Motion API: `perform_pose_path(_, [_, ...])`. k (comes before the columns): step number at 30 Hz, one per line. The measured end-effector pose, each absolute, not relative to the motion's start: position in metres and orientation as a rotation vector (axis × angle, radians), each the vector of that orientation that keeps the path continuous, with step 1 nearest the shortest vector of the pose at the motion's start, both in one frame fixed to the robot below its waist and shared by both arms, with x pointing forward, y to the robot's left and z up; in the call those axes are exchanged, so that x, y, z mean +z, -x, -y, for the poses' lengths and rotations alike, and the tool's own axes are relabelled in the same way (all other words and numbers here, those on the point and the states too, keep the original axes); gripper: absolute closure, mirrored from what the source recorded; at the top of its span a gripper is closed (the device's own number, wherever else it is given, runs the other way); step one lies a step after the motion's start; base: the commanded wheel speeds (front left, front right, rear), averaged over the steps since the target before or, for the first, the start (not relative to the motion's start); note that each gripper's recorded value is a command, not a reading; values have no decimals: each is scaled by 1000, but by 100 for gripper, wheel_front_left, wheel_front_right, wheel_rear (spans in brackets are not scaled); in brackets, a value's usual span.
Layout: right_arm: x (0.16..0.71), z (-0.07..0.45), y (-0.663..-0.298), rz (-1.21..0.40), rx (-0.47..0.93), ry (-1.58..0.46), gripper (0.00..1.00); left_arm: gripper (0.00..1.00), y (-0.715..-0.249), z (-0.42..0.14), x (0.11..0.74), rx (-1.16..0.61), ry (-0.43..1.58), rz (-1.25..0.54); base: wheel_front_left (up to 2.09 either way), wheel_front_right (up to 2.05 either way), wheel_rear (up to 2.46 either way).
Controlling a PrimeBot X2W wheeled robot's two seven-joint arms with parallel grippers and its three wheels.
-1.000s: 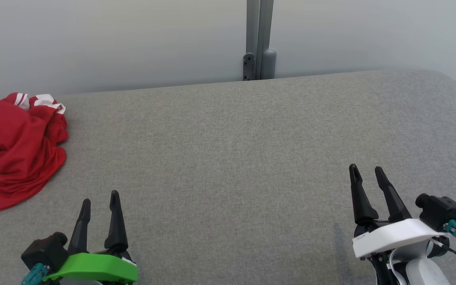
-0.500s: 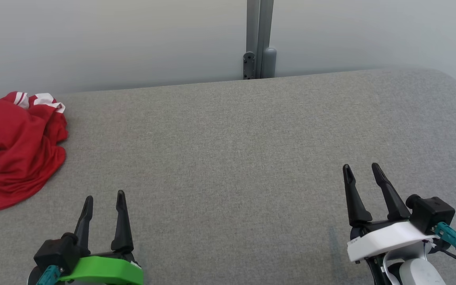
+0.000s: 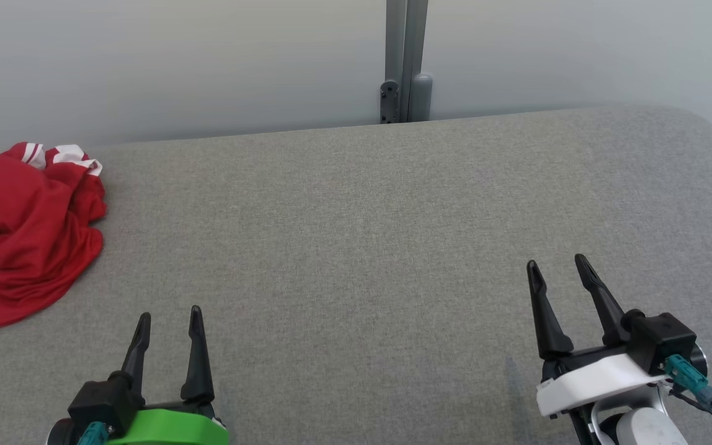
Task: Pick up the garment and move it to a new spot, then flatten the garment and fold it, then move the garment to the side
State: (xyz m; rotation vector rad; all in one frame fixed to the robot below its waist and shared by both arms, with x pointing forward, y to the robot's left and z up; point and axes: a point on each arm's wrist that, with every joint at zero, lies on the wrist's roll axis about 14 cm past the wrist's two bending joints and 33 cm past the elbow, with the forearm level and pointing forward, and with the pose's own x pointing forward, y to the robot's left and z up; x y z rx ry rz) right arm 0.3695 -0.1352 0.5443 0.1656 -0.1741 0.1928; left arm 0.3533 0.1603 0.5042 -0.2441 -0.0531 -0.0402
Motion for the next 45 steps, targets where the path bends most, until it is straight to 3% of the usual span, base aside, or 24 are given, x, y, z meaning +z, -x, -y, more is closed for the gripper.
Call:
perform_pose_path(20, [537, 130, -367, 174, 216, -53, 0, 0, -350, -150, 500, -80, 131, 61, 0, 0, 0])
perform_pose_path(45, [528, 118, -372, 144, 248, -73, 0, 0, -344, -160, 496, -43, 125, 49, 0, 0, 0])
